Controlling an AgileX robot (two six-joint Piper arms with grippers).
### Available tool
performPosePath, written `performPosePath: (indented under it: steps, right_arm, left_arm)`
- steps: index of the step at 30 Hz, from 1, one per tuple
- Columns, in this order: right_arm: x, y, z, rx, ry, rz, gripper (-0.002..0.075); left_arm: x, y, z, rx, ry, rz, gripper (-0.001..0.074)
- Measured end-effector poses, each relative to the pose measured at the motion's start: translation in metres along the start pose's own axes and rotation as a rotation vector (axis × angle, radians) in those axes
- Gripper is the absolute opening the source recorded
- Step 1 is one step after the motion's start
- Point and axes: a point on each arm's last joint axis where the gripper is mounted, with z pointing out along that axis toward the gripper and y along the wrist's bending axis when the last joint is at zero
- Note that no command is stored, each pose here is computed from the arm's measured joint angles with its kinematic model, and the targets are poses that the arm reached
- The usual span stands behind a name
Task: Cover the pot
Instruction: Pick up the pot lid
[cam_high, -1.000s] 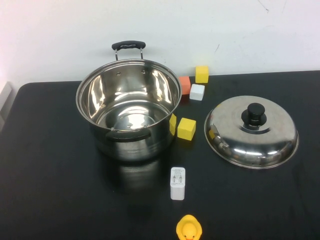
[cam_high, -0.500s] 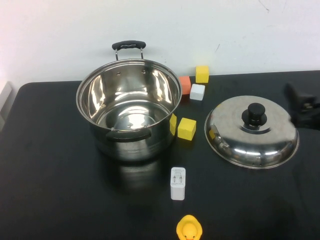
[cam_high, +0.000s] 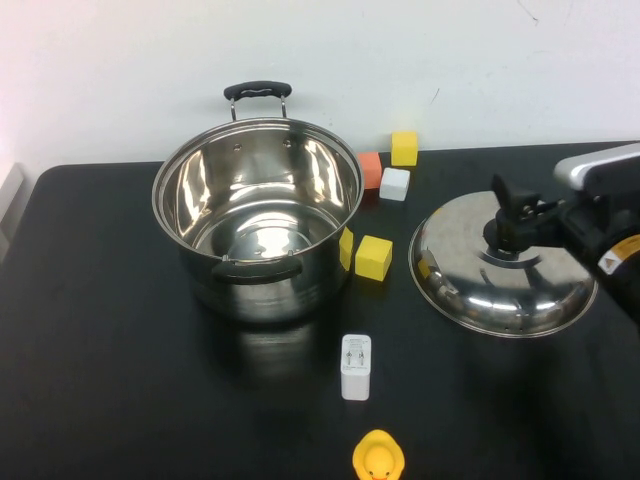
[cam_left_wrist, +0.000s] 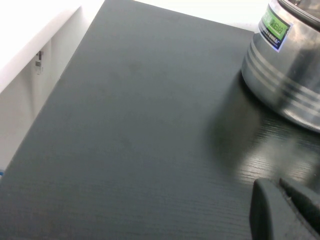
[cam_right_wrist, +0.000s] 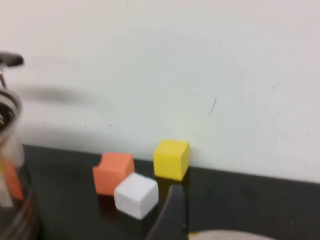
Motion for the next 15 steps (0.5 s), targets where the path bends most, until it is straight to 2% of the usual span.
performPosePath:
  steps: [11,15]
  right_arm:
    - [0.053,-0.004,0.033,0.001,0.084,0.009,0.0689]
    - [0.057,-0.004,0.036,0.000,0.074,0.013,0.0609]
  left_arm:
    - [0.000,0.000,0.000,0.000,0.000,0.000,-0.0002]
    - [0.000,0.000,0.000,0.000,0.000,0.000,-0.0002]
